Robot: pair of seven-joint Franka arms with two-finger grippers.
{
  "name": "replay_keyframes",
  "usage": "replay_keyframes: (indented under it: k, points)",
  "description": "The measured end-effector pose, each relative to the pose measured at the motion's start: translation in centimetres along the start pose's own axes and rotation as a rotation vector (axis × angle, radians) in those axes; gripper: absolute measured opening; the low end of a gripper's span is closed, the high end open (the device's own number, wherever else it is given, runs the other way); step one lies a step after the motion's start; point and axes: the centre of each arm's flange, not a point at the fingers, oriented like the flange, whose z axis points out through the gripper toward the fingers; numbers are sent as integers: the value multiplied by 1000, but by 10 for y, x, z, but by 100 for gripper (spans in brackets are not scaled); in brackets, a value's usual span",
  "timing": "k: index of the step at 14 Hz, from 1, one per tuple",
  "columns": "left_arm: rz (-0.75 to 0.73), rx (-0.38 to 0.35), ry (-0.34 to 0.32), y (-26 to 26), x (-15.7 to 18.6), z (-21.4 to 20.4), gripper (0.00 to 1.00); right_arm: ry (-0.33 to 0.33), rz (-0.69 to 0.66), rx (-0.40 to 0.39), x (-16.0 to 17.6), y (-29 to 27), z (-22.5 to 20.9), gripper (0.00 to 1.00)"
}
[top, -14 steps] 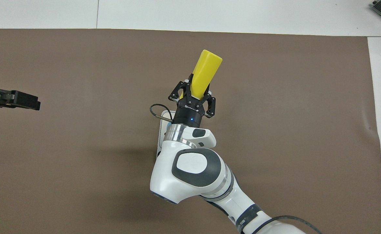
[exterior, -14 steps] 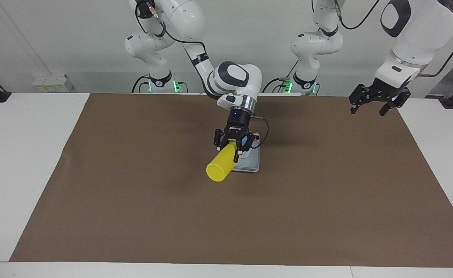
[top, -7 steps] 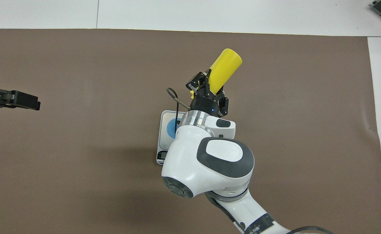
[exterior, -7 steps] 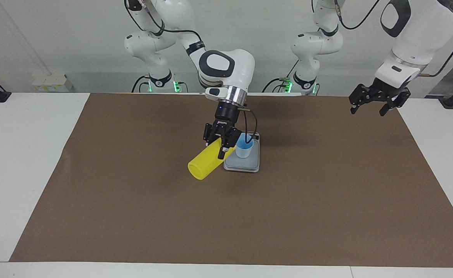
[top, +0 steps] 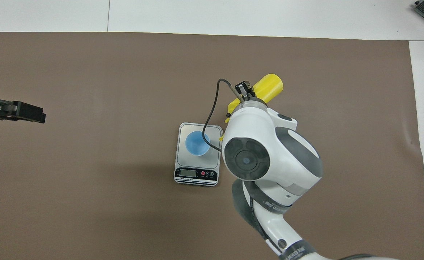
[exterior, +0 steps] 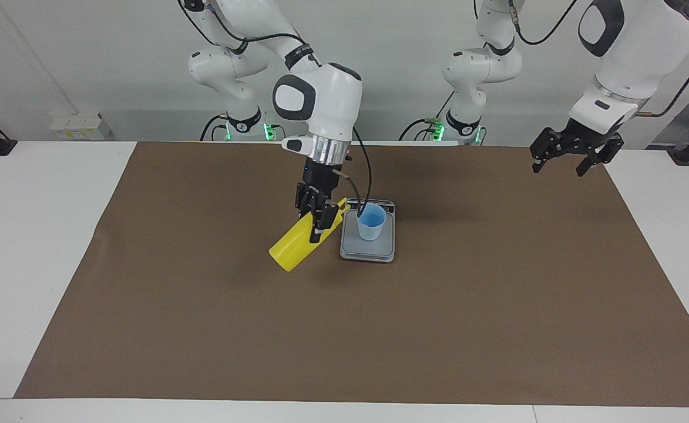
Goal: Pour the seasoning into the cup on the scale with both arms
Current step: 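Turn the bottle upright and carry it back beside the scale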
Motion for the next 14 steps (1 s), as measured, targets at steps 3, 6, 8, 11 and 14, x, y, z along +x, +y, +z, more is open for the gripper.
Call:
replay_keyframes:
  k: [3, 6, 8, 11, 14]
  points:
    - [-1, 0, 1, 0, 0, 0, 100, -150, 13, -80, 34, 6, 20, 56]
    - [5, 3, 3, 2, -1, -2, 100, -303, -18, -164, 66, 21, 43, 56]
    - [6, 9, 3, 2, -1, -3, 100, -394, -61, -230, 91, 36, 58, 56]
    - [7, 22, -1, 1, -2, -3, 100, -533, -132, -317, 132, 66, 78, 56]
    - [-1, 25, 2, -3, -6, -8, 100, -670, -226, -367, 184, 103, 92, 56]
